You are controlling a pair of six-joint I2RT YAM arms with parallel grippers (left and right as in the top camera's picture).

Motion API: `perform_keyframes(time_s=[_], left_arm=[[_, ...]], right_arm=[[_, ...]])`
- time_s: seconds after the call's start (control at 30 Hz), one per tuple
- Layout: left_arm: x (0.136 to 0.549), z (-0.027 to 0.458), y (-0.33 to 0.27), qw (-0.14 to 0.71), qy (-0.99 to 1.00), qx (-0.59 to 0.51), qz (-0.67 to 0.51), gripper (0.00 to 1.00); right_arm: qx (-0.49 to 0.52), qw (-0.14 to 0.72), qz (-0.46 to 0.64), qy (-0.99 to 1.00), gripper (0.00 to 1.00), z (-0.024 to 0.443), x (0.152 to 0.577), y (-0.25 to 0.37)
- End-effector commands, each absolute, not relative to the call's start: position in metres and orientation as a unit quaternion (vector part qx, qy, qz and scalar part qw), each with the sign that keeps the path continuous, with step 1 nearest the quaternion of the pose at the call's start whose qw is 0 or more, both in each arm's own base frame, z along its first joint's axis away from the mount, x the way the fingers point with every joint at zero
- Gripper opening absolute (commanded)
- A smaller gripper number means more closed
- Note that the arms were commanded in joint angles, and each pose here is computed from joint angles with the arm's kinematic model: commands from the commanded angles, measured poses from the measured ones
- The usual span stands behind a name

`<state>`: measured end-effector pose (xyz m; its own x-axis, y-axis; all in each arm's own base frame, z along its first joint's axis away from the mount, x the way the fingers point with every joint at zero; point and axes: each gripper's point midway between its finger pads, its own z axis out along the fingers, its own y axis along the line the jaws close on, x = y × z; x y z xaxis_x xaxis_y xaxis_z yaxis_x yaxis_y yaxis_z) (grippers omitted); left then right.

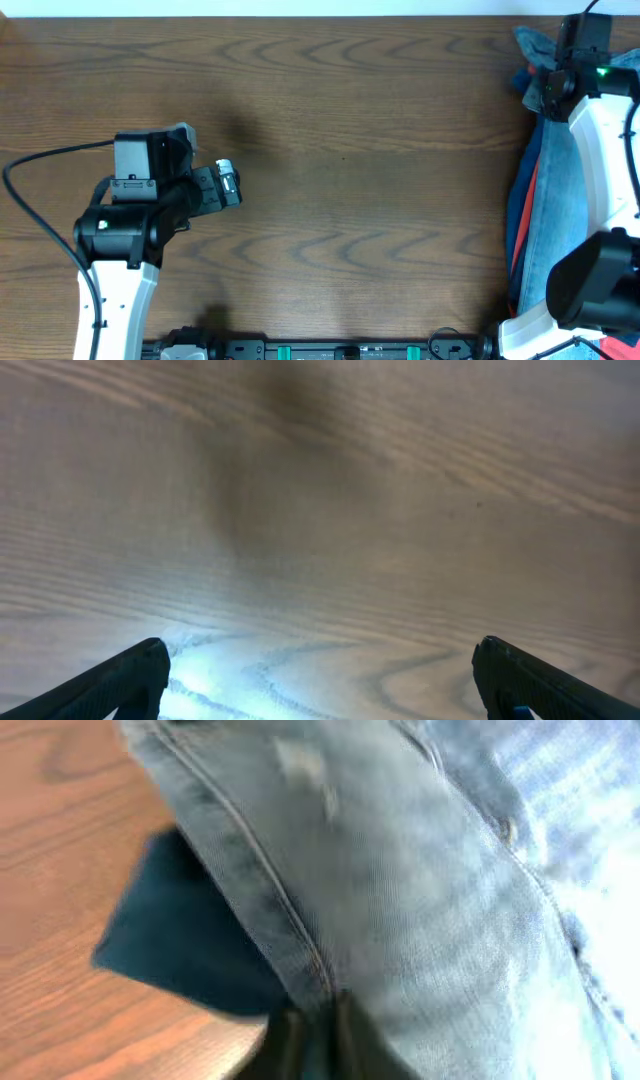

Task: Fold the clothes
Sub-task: 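Grasp the light-blue jeans waistband edge with the right gripper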

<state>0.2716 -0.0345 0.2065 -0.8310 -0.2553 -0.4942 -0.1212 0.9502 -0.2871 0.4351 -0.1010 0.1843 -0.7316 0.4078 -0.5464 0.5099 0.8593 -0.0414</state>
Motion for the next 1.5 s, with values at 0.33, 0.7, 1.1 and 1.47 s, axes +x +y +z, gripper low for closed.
perform_keyframes(time_s=[0.33,0.7,1.1,1.47], left_arm=[[0.274,0.218,-0.034,0.289,0.943,-0.101,-0.127,0.99],[0.274,0.218,-0.034,0.288,0.944,-0.102,-0.127,0.99],[0.274,0.218,-0.034,0.288,0.944,-0.102,-0.127,1.0],[0.274,0.218,-0.034,0.289,0.943,-0.102,-0.127,1.0]], right_arm=[[0.175,0.156,0.003,0.972,0.62,0.117,0.422,-0.046],[0.141,0.026,-0.039,0.989,0.38,0.017,0.391,-0.032],[0.182,0.043,-0.103,0.977,0.33,0.029,0.396,-0.071],[0.078,0.109,0.059,0.989,0.51,0.06,0.422,-0.037]])
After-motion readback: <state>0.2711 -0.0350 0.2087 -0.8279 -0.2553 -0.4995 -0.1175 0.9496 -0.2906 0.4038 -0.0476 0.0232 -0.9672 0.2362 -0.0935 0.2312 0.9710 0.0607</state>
